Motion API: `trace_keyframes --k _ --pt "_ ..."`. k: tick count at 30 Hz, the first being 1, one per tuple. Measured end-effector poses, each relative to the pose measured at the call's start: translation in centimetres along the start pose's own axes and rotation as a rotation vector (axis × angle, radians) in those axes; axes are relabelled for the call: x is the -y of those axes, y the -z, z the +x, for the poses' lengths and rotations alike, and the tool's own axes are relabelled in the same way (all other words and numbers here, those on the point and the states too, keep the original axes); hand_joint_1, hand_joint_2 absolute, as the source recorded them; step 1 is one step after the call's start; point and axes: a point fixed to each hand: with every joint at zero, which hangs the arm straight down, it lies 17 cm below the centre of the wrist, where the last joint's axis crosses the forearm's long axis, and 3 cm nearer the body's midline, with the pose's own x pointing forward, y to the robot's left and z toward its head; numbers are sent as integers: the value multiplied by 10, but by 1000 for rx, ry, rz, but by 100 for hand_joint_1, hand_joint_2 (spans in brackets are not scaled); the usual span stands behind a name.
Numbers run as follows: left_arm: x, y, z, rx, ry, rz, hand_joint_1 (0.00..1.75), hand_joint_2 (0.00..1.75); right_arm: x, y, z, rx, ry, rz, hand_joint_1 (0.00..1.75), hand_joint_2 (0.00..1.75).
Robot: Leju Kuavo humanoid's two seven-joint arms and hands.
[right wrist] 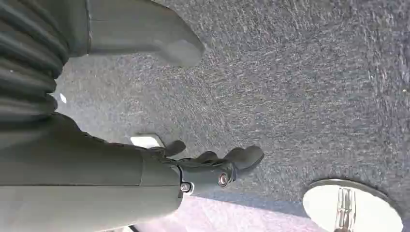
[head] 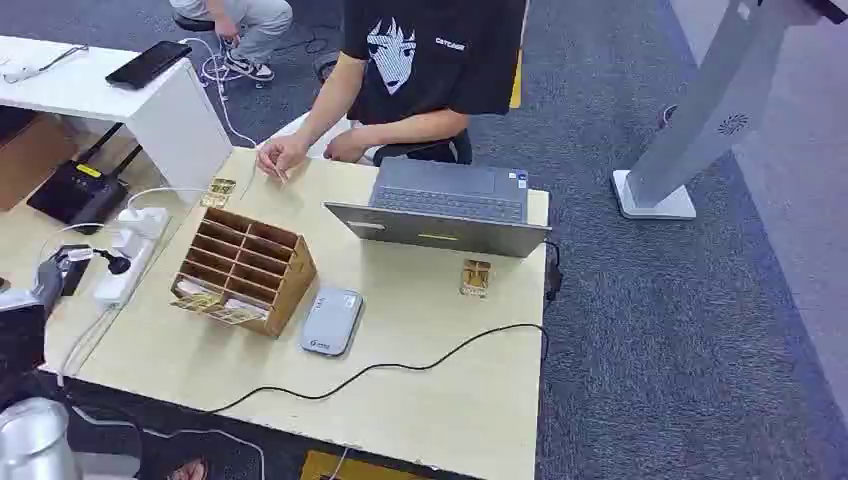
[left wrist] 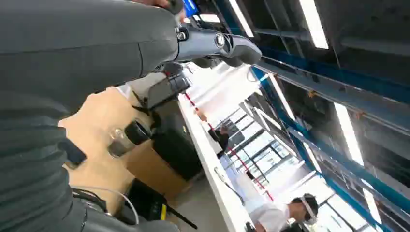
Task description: Pass the card to the sensor for recognition and then transmit it.
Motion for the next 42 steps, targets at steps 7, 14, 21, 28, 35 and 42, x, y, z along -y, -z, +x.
trace_keyframes --k 7,14,21,28,35,42 --pt "55 35 32 51 19 -99 0 175 -8 -3 2 13 -45 30 0 175" --pt "105 61 57 84 67 -188 0 175 -14 -5 4 26 -89 58 0 175" --pt "158 74 94 151 122 -282 0 175 -23 -7 9 51 -133 94 0 175" --pt "198 74 126 226 188 -354 0 175 -33 -11 13 73 -179 140 0 175" --pt "214 66 133 230 163 -388 0 175 -38 -13 9 58 -188 161 0 175" --pt "217 63 131 212 137 -397 175 175 -38 -13 8 52 -189 163 0 175"
